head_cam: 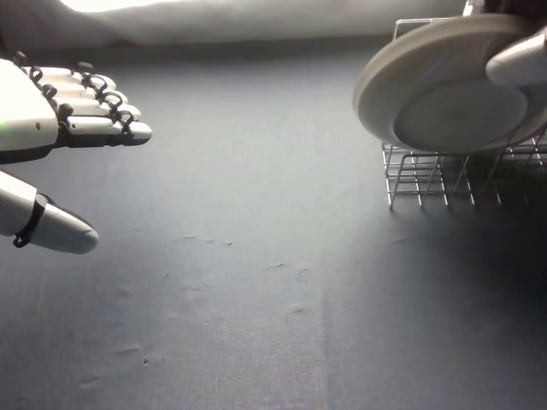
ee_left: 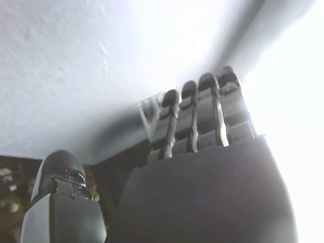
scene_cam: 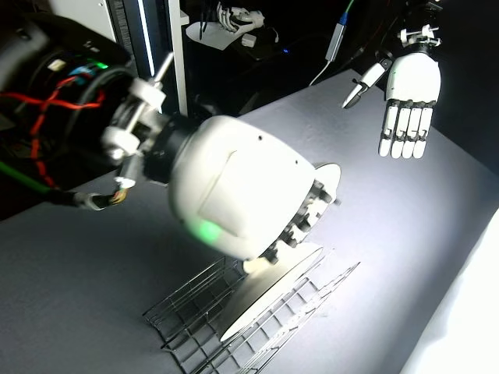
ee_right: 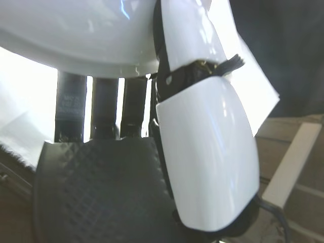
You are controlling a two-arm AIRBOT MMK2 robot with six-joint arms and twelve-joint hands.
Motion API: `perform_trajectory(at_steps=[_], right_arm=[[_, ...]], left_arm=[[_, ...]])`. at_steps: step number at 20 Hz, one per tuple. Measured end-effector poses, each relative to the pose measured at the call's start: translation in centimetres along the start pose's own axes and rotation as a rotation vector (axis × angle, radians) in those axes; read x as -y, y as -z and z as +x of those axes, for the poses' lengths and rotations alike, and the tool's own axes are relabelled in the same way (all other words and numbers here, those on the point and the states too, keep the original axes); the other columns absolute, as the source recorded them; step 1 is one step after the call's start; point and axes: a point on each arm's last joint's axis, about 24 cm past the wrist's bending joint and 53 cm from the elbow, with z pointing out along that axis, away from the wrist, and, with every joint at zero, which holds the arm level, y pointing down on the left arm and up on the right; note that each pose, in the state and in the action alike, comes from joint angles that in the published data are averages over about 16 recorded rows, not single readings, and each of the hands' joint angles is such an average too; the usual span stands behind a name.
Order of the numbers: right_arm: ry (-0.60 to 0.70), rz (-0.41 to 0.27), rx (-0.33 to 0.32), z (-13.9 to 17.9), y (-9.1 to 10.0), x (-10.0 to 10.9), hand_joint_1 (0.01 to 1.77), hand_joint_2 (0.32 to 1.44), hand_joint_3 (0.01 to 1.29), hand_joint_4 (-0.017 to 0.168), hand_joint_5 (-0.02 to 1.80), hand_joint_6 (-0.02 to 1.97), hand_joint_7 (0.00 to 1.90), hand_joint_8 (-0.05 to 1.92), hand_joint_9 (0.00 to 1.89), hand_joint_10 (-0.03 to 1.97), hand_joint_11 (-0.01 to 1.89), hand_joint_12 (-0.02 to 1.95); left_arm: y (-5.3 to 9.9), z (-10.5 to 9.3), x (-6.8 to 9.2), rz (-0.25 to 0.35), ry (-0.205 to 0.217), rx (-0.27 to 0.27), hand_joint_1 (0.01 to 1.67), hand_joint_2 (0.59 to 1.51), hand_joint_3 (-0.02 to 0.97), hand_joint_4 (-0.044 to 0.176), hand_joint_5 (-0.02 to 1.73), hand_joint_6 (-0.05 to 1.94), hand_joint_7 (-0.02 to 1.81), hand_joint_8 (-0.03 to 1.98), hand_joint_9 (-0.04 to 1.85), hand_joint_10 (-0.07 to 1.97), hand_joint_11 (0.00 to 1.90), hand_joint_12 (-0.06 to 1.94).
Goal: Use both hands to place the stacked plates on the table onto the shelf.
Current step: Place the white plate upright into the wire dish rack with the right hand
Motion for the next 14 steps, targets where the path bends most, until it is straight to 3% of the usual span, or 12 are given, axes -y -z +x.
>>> perform_trajectory(at_steps=[10,14], right_arm=[[0.146,0.055,0.026,-1.7,0.7,3.4,1.37,1.02,0.01,-0.009,0.88,0.95,1.03,0.87,1.02,0.91,0.94,1.15],[0.216,0.057,0.022,-1.9,0.9,4.1,1.33,1.04,0.01,-0.008,0.84,0.76,0.97,0.70,0.96,0.74,0.82,1.17]], left_arm=[[-0.3,0.1,0.4,0.012,-0.005,-0.004,0.02,1.029,0.021,0.000,0.05,0.02,0.03,0.00,0.02,0.01,0.02,0.01],[-0.4,0.2,0.6,0.015,-0.007,-0.008,0.02,1.029,0.020,0.000,0.04,0.02,0.03,0.00,0.02,0.01,0.02,0.01]])
